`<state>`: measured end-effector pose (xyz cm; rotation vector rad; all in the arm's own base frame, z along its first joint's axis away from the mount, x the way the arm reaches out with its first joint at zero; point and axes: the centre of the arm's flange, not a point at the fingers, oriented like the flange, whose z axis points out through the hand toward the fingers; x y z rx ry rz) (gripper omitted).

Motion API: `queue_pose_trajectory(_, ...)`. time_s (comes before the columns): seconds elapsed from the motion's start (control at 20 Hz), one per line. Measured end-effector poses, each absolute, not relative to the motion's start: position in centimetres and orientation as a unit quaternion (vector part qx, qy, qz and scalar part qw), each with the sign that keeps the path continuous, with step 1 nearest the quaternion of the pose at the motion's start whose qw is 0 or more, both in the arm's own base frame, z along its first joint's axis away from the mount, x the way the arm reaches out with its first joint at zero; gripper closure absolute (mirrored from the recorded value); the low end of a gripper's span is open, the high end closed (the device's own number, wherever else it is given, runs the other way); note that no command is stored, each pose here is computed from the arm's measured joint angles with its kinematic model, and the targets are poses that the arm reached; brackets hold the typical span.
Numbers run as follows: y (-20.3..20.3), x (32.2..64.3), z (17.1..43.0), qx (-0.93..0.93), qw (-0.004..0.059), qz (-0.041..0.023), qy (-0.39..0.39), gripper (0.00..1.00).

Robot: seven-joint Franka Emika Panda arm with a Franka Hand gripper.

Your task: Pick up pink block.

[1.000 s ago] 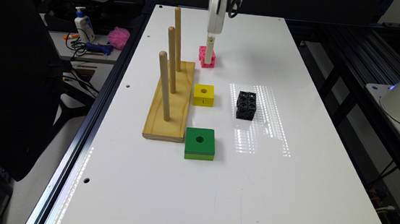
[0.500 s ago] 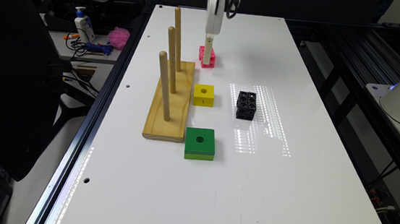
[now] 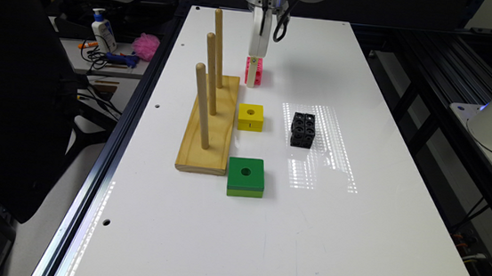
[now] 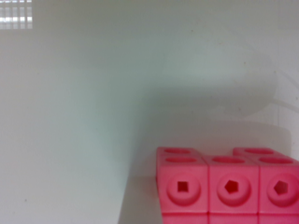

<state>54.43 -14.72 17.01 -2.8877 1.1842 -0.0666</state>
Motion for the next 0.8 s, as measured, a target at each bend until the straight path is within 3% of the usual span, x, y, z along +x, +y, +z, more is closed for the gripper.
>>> queue_pose_trajectory(0.45,-14.7,54.4,17.1,-0.925,0.0099,-0.0215,0.379,1.0)
queue_pose_trajectory(0.55,-14.8,54.5,17.9,-0.925,0.0099,-0.0233,0.379,1.0)
queue_pose_trajectory(0.8,-14.9,54.7,20.9,-0.925,0.0083,-0.0202,0.379,1.0)
